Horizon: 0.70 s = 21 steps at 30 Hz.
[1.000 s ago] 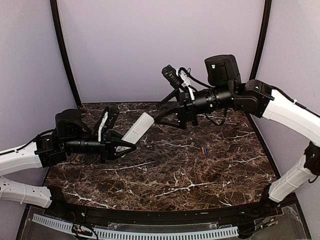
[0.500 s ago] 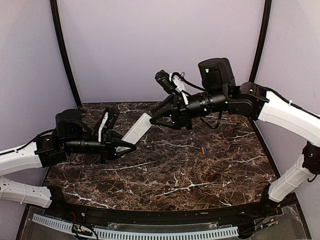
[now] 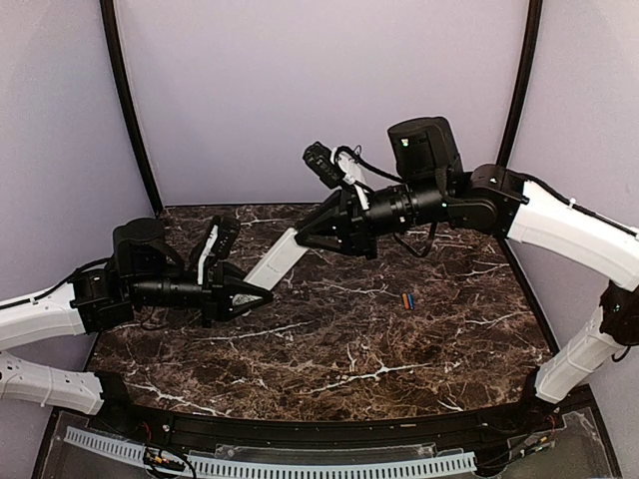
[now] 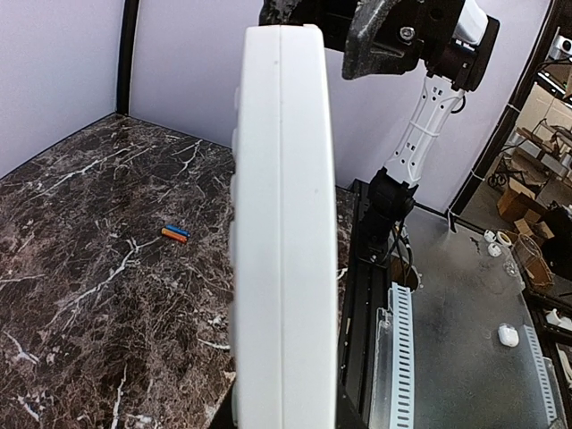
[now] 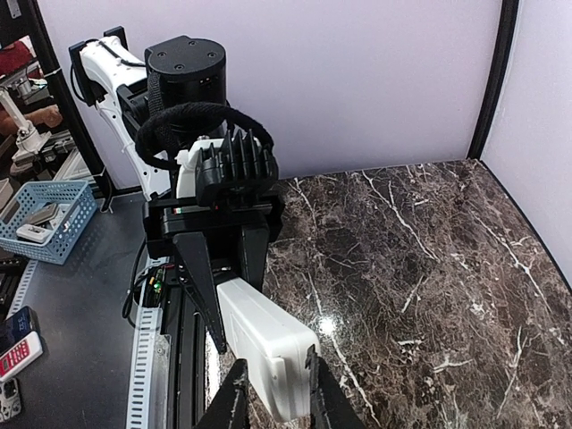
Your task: Load the batteries into the remote control
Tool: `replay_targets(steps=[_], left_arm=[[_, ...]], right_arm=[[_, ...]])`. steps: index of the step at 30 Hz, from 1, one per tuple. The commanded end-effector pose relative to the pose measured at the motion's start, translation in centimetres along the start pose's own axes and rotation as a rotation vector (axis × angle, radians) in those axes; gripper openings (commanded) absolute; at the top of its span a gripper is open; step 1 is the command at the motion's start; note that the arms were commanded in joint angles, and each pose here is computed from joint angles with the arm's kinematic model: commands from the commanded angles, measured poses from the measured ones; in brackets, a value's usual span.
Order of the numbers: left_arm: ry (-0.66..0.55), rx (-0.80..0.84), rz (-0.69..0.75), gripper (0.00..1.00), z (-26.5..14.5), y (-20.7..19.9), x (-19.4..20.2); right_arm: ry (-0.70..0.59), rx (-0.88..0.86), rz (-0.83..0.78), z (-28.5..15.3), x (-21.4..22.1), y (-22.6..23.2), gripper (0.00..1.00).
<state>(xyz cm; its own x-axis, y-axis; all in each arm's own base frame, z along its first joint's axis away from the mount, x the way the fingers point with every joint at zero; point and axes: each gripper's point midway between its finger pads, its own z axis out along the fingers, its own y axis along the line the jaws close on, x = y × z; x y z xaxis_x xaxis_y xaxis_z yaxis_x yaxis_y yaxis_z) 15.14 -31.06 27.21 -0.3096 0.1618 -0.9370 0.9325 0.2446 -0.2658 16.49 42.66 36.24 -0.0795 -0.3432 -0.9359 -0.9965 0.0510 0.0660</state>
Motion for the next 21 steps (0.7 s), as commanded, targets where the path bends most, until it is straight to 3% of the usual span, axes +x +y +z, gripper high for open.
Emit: replay_targets(steps=[1, 13, 21], left_arm=[[-0.050, 0.023, 0.044, 0.00, -0.2, -0.8, -2.0], [-0.074, 0.011, 0.052, 0.00, -0.4, -0.7, -2.5], [-0.090, -0.001, 0.053, 0.00, -0.5, -0.6, -2.9]], right_arm=[[-0.011, -0.006, -0.001, 0.3, -0.5, 0.2, 0.21], [0.013, 0.023, 0.027, 0.1, 0.6, -0.1, 0.22], [0.022, 0.025, 0.040, 0.3, 0.9, -0.2, 0.17]])
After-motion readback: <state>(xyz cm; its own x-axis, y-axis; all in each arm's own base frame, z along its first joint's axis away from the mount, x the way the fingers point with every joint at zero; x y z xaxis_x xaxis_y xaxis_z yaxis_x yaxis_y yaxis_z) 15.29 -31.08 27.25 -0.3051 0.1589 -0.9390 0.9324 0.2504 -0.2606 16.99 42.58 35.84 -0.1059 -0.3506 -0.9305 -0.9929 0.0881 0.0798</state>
